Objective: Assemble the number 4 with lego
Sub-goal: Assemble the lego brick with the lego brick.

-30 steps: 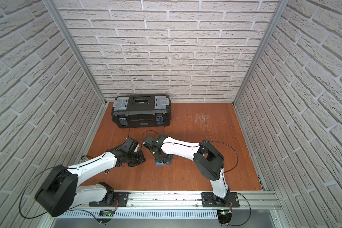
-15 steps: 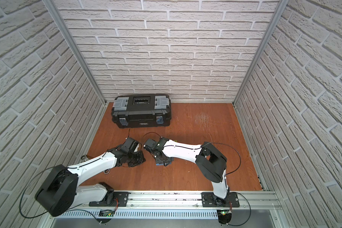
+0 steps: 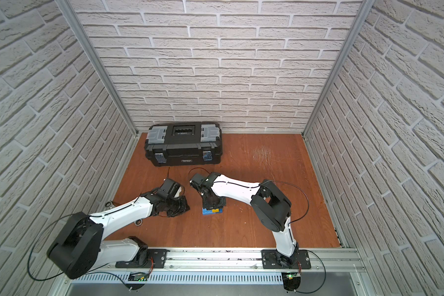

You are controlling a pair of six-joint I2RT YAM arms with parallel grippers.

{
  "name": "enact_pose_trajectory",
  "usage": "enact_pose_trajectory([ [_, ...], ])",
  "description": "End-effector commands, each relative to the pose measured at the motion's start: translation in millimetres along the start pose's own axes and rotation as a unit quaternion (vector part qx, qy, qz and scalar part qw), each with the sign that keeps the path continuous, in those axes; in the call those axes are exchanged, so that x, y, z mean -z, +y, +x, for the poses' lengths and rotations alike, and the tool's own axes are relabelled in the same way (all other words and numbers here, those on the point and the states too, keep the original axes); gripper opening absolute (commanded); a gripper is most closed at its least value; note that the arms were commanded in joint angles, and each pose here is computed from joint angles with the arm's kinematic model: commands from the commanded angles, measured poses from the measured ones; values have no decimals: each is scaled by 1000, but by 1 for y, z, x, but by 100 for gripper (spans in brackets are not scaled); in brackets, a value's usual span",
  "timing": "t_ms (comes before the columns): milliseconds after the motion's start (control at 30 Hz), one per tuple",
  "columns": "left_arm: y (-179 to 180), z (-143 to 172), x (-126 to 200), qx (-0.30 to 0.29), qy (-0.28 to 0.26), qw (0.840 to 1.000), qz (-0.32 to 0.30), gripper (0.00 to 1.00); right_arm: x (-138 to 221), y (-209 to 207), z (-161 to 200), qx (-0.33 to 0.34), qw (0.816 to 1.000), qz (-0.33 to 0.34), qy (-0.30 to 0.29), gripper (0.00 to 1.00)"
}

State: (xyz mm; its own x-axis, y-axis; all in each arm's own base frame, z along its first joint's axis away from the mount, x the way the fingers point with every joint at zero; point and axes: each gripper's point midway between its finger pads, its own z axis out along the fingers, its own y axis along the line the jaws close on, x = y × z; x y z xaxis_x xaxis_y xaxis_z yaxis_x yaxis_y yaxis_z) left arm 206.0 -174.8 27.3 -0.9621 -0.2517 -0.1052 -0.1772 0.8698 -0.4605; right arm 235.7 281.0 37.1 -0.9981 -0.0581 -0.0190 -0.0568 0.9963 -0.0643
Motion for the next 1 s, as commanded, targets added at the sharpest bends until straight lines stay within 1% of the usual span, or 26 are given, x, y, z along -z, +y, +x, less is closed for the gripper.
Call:
enact_pose_trajectory([
  [0,-11,-6,-1,-12,-1,1000,13,15,-90,-50,34,19,984,133,119,2],
  [67,-12,-7,0,-11,-3,1000,13,15,-99,-55,37,17,981,142,129,2],
  [200,-13,-5,0,-9,-5,1000,17,15,-127,-61,59,7,977,148,154,2],
  [233,-13,-4,-1,-10,-3,1000,17,15,-129,-61,62,5,977,146,157,2],
  [300,-15,-1,-4,-12,2,1000,16,15,-122,-59,56,3,980,140,144,2],
  [400,-19,4,-9,-19,8,1000,15,15,-97,-49,37,-1,987,118,107,2],
  [433,-21,5,-9,-22,9,1000,15,15,-87,-44,29,0,990,109,93,5],
  [533,-25,6,-9,-24,8,1000,16,15,-54,-35,12,-2,995,85,54,22],
  [633,-25,6,-8,-25,7,1000,15,15,-19,-30,-3,-4,998,61,13,35],
  [767,-23,8,-9,-28,10,1000,10,15,19,-13,-11,9,999,-2,-31,43],
  [800,-22,9,-10,-28,13,999,7,15,26,-10,-11,12,999,-12,-37,46],
  [967,-22,9,-12,-26,12,1000,9,15,48,-13,-10,17,998,-22,-61,58],
])
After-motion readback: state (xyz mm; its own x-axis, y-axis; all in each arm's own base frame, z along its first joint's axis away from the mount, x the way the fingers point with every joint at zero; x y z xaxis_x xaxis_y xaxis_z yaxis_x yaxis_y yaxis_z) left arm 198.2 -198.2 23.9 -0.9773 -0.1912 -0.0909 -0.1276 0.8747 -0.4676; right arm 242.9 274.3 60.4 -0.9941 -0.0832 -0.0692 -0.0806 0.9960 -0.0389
